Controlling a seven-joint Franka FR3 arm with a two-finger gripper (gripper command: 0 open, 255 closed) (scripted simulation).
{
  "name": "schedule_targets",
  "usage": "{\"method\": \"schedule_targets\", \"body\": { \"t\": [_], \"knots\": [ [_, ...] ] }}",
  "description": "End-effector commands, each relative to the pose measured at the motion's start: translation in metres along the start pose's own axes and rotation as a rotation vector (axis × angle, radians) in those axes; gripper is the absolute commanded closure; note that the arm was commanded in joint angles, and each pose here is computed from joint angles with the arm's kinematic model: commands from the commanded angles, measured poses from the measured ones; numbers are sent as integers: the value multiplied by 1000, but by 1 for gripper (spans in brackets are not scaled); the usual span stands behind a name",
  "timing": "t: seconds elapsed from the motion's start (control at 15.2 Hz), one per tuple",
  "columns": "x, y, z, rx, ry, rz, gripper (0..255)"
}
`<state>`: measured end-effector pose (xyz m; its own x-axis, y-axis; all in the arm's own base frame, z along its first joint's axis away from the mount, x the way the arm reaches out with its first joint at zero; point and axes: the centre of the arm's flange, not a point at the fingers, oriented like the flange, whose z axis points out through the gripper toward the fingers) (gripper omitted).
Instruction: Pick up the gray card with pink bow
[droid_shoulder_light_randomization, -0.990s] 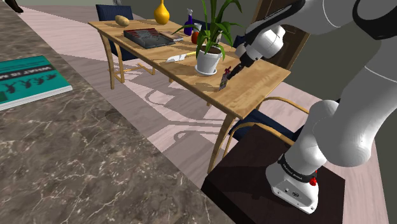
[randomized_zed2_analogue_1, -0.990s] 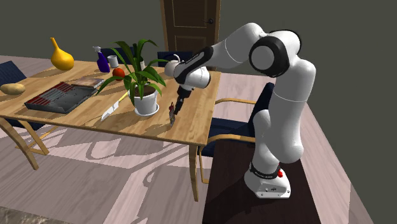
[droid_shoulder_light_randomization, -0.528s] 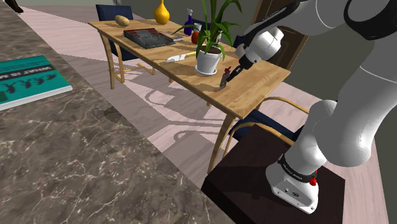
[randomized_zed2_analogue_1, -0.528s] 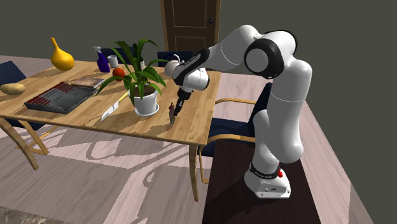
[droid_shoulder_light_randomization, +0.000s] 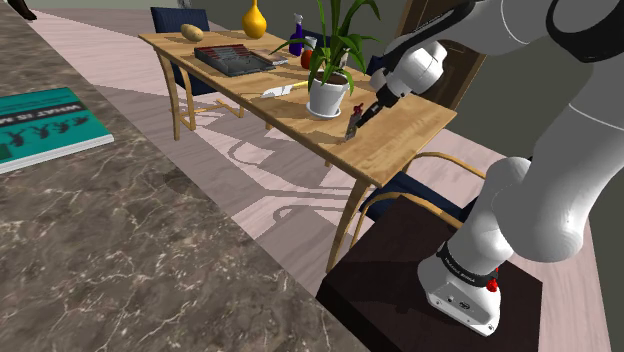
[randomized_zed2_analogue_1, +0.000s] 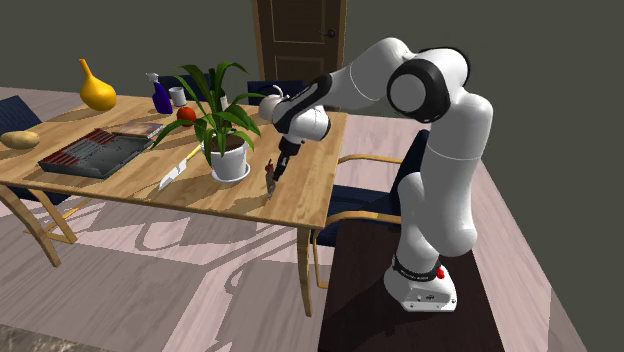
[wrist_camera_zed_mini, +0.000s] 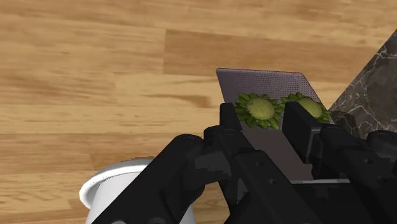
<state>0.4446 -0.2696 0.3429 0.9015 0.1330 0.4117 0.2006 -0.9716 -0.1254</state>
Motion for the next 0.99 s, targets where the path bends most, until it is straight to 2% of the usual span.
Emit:
{"method": "schedule_targets", "body": {
  "t": [0.0, 0.79, 0.92],
  "knots": [
    [5, -1, -9, 0, -1, 0, 255],
    [31, -9, -66, 0, -1, 0, 255],
    [31, -9, -67, 0, -1, 0, 255]
  ]
}}
